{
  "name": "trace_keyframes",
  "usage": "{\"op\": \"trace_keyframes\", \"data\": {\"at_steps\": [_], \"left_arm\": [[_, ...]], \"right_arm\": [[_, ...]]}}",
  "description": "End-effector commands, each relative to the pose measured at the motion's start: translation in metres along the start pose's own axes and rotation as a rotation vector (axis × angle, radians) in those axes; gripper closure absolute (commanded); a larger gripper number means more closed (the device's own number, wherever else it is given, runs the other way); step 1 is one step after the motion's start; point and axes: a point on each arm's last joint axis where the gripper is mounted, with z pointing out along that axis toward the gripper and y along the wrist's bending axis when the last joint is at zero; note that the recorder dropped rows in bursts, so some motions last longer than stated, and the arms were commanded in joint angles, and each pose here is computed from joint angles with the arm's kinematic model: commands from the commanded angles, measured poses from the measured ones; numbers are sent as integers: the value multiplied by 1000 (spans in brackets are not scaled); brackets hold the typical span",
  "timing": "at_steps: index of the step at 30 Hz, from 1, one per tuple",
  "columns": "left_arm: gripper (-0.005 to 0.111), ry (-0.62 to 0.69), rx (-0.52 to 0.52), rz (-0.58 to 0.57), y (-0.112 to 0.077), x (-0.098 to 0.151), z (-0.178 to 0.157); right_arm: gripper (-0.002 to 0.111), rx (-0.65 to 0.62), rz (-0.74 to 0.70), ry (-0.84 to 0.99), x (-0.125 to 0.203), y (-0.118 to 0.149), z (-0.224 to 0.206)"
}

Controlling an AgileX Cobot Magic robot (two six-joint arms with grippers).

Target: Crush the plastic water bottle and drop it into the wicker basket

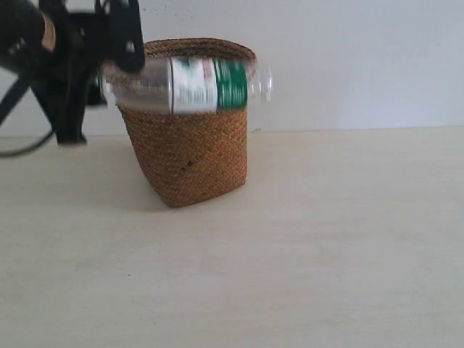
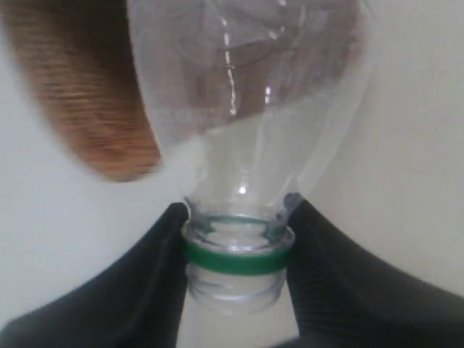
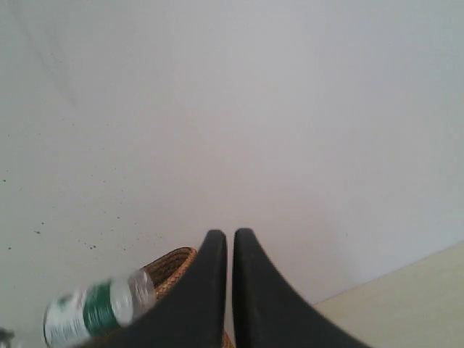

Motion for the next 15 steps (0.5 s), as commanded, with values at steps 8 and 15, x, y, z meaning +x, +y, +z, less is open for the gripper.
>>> {"op": "trace_keyframes", "data": {"at_steps": [8,15], "left_arm": [[-2,-161,-300,-270,92,-18,-14],[-1,10,-233,-319,84,-4,-9]], "right_arm": [[108,1,-8,-6,0,0,-1],[108,1,-8,-6,0,0,-1]]}}
